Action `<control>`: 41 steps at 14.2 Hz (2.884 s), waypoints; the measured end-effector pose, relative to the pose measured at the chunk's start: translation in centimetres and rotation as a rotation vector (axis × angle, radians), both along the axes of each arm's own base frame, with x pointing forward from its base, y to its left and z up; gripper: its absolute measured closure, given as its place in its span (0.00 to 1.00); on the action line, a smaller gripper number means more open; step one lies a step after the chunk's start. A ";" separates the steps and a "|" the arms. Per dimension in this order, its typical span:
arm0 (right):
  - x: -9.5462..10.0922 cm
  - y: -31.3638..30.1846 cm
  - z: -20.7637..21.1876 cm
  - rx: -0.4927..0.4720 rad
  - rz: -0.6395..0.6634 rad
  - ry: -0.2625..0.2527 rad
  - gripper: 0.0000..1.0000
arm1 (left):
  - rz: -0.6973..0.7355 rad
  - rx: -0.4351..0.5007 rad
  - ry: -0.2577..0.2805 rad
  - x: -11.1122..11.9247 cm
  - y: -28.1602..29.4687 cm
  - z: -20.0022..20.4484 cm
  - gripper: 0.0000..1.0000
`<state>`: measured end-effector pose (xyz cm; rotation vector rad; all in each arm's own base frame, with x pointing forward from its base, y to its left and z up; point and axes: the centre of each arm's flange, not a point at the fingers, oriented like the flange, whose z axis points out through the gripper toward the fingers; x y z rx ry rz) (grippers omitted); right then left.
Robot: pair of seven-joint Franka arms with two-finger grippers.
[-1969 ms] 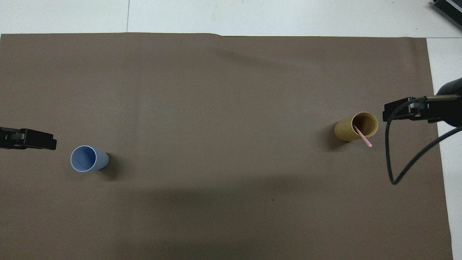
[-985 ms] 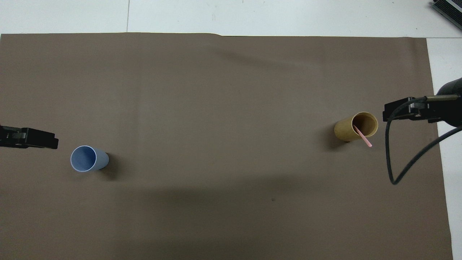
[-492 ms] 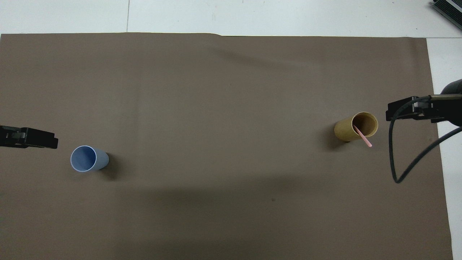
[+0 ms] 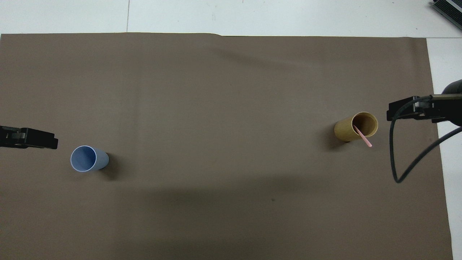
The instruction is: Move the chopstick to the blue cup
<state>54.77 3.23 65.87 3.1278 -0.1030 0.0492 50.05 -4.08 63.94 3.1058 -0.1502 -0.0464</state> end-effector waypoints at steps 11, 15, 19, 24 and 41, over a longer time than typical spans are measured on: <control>0.0 0.0 0.0 0.000 0.000 0.000 0.00 | 0.073 0.007 0.008 -1.1 6.1 -13.6 0.00; 0.0 0.0 0.0 0.000 0.000 0.000 0.00 | 0.060 0.008 -0.008 -2.5 7.8 -20.0 0.00; 0.0 0.0 0.0 0.000 0.000 0.000 0.00 | 0.065 0.013 -0.042 -4.0 7.8 -24.9 0.00; 0.0 0.0 0.0 0.000 0.000 0.000 0.00 | 0.069 0.014 -0.046 -4.6 7.9 -26.0 0.38; 0.0 0.0 0.0 0.000 0.000 0.000 0.00 | 0.182 -0.004 0.039 -2.7 1.3 -19.8 0.95</control>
